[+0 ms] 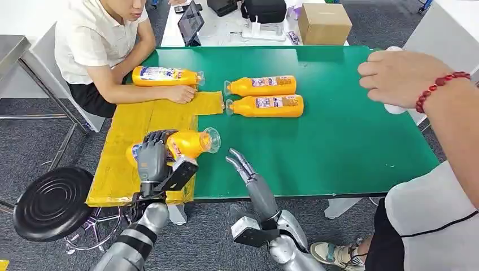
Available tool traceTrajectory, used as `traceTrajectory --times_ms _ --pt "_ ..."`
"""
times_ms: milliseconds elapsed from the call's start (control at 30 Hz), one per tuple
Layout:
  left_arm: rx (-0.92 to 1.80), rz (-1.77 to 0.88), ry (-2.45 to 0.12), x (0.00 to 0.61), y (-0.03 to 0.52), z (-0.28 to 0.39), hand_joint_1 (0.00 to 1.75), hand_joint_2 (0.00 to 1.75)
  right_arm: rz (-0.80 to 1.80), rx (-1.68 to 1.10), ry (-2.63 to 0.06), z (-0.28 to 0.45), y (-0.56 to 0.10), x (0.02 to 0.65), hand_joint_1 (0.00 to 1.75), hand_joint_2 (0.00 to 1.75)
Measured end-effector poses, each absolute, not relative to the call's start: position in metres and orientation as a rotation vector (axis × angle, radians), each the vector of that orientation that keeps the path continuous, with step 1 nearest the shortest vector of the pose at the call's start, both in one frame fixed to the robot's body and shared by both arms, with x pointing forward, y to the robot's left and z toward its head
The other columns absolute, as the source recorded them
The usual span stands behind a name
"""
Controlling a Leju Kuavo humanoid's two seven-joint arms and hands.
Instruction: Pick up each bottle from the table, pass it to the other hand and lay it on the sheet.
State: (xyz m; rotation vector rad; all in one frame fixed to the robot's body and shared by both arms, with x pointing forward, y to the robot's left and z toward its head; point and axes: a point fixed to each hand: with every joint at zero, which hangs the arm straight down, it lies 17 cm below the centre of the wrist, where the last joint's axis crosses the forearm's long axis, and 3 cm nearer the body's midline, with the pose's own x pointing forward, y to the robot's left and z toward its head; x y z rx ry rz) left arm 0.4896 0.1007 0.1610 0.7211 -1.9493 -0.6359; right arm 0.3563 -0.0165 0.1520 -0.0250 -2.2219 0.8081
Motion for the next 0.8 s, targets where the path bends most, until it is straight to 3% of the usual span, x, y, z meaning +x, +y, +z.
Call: traceTrajectory --times_ms 133,333,567,600,633,667,800 --pt "0.842 -0.823 -1.891 0.504 0.095 0.148 1.75 1.75 0.796 0.003 -2.232 0.156 -0.013 0.358 0.00 0.00" --pt "0.768 -1.012 -1.695 0.524 0.092 0.099 1.75 1.75 0.751 0.046 -2.214 0.156 -0.011 0.365 0.00 0.00" --pt "0.760 -1.075 -1.610 0.528 0.097 0.078 1.75 1.75 0.728 0.052 -2.195 0.153 -0.013 0.370 0.00 0.00" --pt "0.746 -1.082 -1.588 0.529 0.098 0.073 1.52 1.75 0.718 0.052 -2.191 0.152 -0.014 0.371 0.00 0.00" --pt "0.733 -1.089 -1.563 0.530 0.098 0.070 0.72 1.75 0.707 0.052 -2.188 0.152 -0.015 0.372 0.00 0.00" --pt "0.706 -1.104 -1.514 0.531 0.098 0.061 0.03 1.75 0.700 0.049 -2.183 0.151 -0.017 0.374 0.00 0.00" --pt "0.624 -1.194 -1.353 0.534 0.097 0.041 0.00 1.75 0.666 0.053 -2.168 0.150 -0.020 0.379 0.00 0.00"
